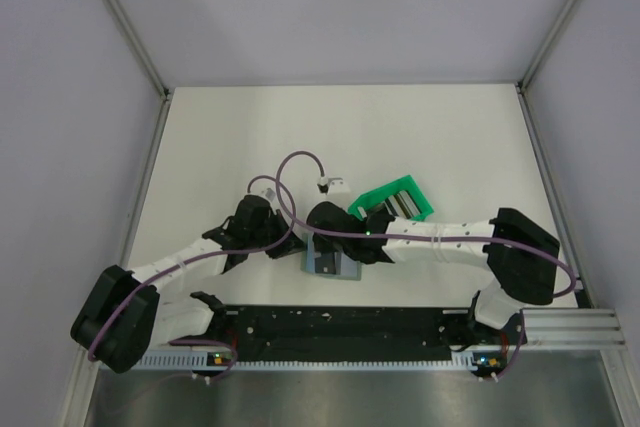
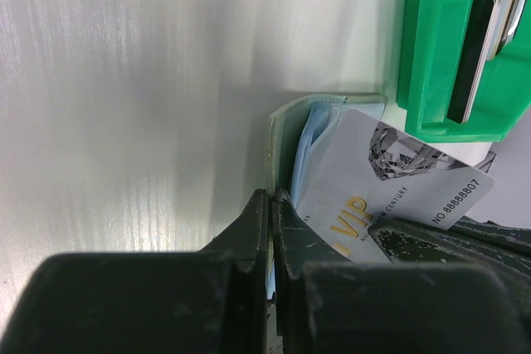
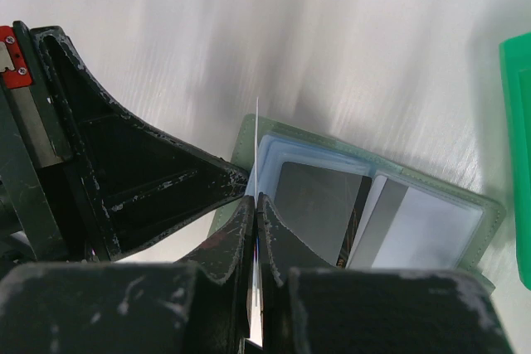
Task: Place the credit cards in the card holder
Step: Turn over the card slot in the card holder.
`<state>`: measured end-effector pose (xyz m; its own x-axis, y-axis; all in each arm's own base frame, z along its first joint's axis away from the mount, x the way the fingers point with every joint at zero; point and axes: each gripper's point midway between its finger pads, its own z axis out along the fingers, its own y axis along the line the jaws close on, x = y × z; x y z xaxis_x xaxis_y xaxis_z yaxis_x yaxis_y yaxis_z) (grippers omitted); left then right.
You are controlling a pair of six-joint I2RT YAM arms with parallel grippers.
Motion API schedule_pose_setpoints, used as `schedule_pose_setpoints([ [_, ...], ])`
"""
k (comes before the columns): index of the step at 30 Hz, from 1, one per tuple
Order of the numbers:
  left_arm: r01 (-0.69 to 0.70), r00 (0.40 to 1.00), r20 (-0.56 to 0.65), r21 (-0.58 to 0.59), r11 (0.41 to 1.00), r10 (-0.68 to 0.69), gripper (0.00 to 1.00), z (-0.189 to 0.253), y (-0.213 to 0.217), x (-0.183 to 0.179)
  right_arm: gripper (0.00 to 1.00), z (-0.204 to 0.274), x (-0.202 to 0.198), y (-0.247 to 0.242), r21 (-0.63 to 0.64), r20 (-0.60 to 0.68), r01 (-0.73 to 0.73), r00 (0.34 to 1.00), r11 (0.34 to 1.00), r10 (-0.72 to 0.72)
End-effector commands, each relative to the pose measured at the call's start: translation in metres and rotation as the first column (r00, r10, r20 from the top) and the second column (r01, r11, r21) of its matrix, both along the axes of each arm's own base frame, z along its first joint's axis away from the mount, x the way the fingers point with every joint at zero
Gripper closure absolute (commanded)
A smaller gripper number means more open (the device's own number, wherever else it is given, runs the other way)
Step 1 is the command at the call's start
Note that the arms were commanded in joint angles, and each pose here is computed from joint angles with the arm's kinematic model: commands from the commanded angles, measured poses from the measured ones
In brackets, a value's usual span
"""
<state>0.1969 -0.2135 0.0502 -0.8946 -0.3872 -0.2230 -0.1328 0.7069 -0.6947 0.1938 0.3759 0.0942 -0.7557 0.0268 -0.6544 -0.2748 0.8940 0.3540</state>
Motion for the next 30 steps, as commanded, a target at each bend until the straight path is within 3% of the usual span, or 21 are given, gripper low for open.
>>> schedule_pose_setpoints([
  [1,0.006,0.999,0.037,-0.035,0.999,-0.005,1.00,0.009,-0.005,0.006,1.00,0.017,0.002,0.019,0.061,0.017,-0.007,1.000,0.998,0.006],
  [12,0.016,0.999,0.052,-0.073,0.997,-0.012,1.00,0.023,-0.011,0.007,1.00,0.020,-0.002,0.018,-0.119,0.097,0.000,0.995,0.993,0.012],
  [21,0.003,0.999,0.048,-0.098,0.995,0.001,1.00,0.026,-0.010,0.003,1.00,0.018,-0.006,0.018,-0.148,0.094,0.035,0.995,0.988,-0.021],
  [30,-0.002,0.999,0.054,-0.099,0.995,0.007,1.00,0.026,-0.009,0.002,1.00,0.038,-0.004,0.013,-0.095,0.119,0.064,0.992,0.993,-0.052],
])
